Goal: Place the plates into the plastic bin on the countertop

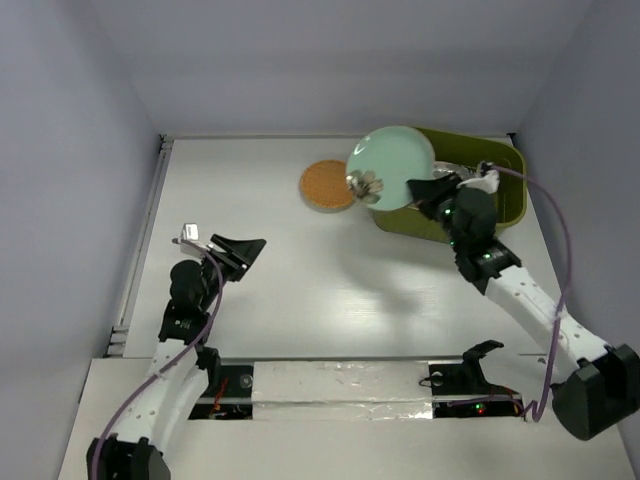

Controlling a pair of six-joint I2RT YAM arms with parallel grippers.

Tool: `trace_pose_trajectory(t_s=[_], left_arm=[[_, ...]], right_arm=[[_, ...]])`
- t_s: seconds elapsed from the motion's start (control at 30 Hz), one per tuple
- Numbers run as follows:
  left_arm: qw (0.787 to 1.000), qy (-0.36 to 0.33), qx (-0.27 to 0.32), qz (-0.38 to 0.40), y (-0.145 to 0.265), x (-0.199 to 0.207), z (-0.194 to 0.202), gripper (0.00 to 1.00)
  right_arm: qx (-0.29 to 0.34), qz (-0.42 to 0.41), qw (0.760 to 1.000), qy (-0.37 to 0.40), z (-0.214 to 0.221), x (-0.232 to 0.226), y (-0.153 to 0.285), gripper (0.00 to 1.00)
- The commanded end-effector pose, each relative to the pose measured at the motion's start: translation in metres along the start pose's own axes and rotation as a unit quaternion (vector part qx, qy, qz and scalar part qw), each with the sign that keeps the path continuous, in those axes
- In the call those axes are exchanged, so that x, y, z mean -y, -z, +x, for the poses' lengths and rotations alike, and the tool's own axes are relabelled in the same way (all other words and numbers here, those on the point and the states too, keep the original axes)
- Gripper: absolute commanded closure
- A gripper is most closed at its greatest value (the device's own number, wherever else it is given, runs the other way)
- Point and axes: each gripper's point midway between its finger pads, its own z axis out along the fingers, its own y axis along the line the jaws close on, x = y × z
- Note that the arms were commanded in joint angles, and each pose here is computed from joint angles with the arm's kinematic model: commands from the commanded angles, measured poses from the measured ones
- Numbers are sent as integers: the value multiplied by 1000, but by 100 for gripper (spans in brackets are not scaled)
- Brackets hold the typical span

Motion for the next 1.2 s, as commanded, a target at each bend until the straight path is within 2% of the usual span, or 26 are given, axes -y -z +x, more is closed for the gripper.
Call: trace_pose_trajectory(t_s=[0.0, 0.07, 0.1, 0.13, 0.2, 0.23, 0.3, 0.33, 0.4, 0.43, 0.5, 0.53, 0.6, 0.63, 0.7, 0.77, 0.8, 1.0, 1.1, 1.13, 1.17], left_arm=[[999, -32, 26, -13, -18, 3, -8, 53], [999, -51, 10, -17, -30, 12, 4, 53], [997, -57, 11, -52, -42, -2, 7, 53], [997, -65, 15, -49, -51, 9, 3, 53], [993, -80, 0, -83, -71, -6, 11, 52], [993, -82, 4, -79, -81, 3, 5, 52], [991, -89, -16, -103, -101, -10, 14, 51], [991, -96, -11, -97, -113, 1, 7, 51], [986, -102, -36, -125, -131, -16, 16, 50], [986, -112, -37, -115, -144, -3, 13, 50], [981, -118, -59, -140, -160, -21, 22, 47], [982, -121, -57, -130, -173, -10, 17, 47], [976, -129, -87, -149, -188, -28, 29, 43], [978, -131, -86, -140, -200, -19, 26, 42], [972, -133, -110, -162, -211, -38, 37, 39], [971, -135, -109, -165, -225, -38, 35, 39], [966, -134, -120, -185, -228, -55, 42, 39], [962, -119, -128, -211, -247, -80, 52, 40], [965, -99, -130, -205, -255, -84, 58, 40], [967, -90, -128, -203, -258, -83, 59, 41], [967, -84, -128, -202, -260, -83, 60, 41]], right_arm=[[108, -37, 993, 18, -99, -44, 24, 100], [122, -26, 992, 25, -123, -39, 26, 100], [137, 6, 990, 30, -143, -19, 25, 100], [140, 16, 989, 32, -152, -13, 21, 100], [140, 46, 988, 38, -168, 10, 17, 100], [136, 56, 988, 38, -171, 19, 10, 100], [116, 50, 991, 39, -173, 26, 4, 100], [122, 61, 990, 38, -183, 37, 4, 100], [97, 77, 992, 33, -181, 53, -4, 100], [100, 85, 991, 32, -186, 60, -5, 100], [89, 99, 991, 31, -187, 75, -14, 100], [82, 101, 991, 31, -185, 78, -18, 100], [75, 120, 989, 31, -187, 97, -25, 100], [70, 125, 989, 33, -186, 101, -28, 100], [63, 144, 987, 31, -184, 117, -33, 100], [62, 152, 986, 28, -181, 127, -33, 99], [63, 154, 986, 27, -180, 130, -34, 97], [52, 193, 980, 22, -170, 160, -37, 79], [58, 218, 974, 18, -168, 172, -32, 53], [61, 224, 972, 17, -169, 174, -30, 34], [66, 231, 971, 16, -170, 175, -28, 25]])
